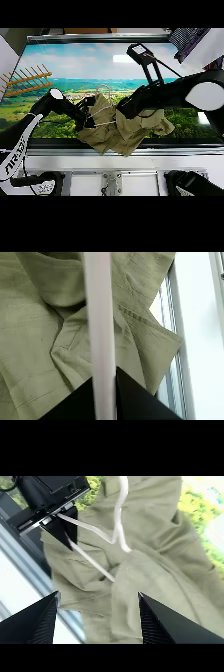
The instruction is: Fold the clothes and pants, and hang the long-sleeved shirts on hangers.
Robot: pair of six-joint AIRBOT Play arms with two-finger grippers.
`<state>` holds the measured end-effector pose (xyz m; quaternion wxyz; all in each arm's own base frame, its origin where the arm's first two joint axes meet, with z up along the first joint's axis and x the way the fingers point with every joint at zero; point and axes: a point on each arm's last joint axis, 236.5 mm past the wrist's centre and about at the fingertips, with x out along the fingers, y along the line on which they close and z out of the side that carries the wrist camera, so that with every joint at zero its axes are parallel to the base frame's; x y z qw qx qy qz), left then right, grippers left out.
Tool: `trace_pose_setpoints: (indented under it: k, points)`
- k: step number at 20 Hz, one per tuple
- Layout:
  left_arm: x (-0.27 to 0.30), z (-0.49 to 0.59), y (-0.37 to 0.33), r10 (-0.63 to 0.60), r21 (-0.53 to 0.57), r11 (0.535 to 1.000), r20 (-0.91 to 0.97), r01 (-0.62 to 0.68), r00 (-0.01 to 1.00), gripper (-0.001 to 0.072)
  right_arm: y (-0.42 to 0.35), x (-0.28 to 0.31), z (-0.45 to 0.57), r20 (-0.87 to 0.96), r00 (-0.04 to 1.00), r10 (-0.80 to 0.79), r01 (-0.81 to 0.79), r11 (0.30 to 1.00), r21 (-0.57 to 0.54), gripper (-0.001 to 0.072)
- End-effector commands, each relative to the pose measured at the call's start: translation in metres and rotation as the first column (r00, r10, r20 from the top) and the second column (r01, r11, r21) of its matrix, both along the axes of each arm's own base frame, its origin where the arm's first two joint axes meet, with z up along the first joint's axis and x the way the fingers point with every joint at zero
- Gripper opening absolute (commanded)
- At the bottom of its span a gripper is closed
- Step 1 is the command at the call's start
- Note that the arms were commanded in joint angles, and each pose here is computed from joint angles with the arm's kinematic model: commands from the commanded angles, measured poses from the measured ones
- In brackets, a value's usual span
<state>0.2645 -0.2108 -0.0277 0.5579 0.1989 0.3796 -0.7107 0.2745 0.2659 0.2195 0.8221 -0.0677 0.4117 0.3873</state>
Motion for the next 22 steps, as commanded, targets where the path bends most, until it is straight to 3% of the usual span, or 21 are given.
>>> trace_pose_setpoints:
  k: [1, 4, 9, 12, 14, 16, 22]
  points:
    - [-0.003, 0.001, 0.000, -0.010, 0.000, 1.000, -0.011, 0.010, 1.000, 0.0015, -0.042, 0.009, 0.012, 0.154, 0.987, 0.037, -0.017, 0.992, -0.125, 0.0536]
    - [-0.003, 0.001, 0.000, -0.009, -0.001, 1.000, -0.011, 0.009, 1.000, 0.0014, -0.089, 0.025, 0.007, 0.155, 0.988, -0.016, 0.034, 0.993, -0.115, 0.0534]
    - [-0.003, 0.001, 0.000, -0.010, -0.001, 1.000, -0.011, 0.010, 1.000, 0.0015, -0.138, 0.049, 0.001, 0.214, 0.977, -0.017, -0.019, 0.987, 0.162, 0.0536]
    - [-0.003, 0.001, 0.000, -0.009, -0.001, 1.000, -0.011, 0.009, 1.000, 0.0014, -0.178, 0.059, -0.032, 0.244, 0.969, -0.035, 0.005, 0.993, 0.121, 0.0538]
    - [-0.004, 0.001, 0.001, -0.013, -0.002, 1.000, -0.015, 0.013, 1.000, 0.0015, -0.175, 0.051, -0.049, 0.257, 0.966, 0.031, -0.073, 0.985, 0.157, 0.0514]
    - [-0.005, 0.001, 0.001, -0.014, -0.002, 1.000, -0.016, 0.014, 1.000, 0.0015, -0.166, 0.046, -0.059, 0.289, 0.954, 0.081, -0.151, 0.961, 0.230, 0.0441]
    - [-0.005, 0.001, 0.001, -0.014, -0.001, 1.000, -0.017, 0.014, 1.000, 0.0015, -0.152, 0.035, -0.087, 0.227, 0.954, 0.195, -0.267, 0.897, 0.353, 0.0441]
